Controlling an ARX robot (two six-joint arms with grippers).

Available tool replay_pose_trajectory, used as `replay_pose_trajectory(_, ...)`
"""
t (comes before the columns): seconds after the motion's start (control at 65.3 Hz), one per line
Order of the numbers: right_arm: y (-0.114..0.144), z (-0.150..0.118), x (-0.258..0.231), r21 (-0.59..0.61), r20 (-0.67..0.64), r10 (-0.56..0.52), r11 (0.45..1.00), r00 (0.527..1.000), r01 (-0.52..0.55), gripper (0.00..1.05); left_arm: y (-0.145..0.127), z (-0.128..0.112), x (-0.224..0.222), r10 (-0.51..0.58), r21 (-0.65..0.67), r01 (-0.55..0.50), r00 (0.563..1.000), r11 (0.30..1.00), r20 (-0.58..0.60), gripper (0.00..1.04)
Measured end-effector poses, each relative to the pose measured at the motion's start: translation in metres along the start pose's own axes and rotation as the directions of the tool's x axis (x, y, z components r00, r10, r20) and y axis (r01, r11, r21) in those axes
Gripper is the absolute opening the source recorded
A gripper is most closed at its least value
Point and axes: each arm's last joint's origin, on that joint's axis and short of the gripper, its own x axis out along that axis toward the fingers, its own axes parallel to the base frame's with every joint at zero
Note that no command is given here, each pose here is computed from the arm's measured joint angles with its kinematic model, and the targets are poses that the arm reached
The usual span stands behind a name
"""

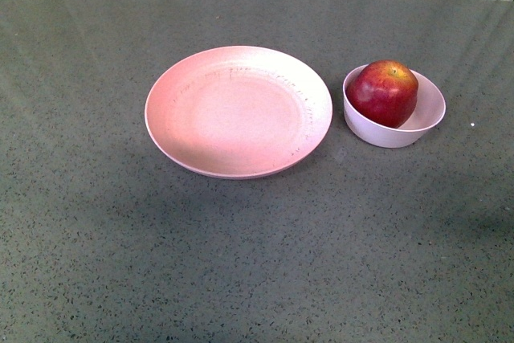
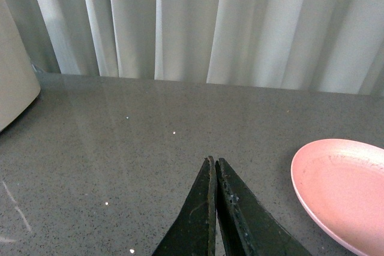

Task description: Move apple from plate to bowl

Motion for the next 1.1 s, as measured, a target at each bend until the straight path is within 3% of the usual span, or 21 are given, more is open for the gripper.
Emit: replay_pose_trajectory(1.103,0.0,0.0,0.0,0.0,0.0,0.0,1.0,1.0,0.0,0.96,0.0,0.0,-0.036,0.0,0.0,0.0,1.0,1.0,0.0,0.02)
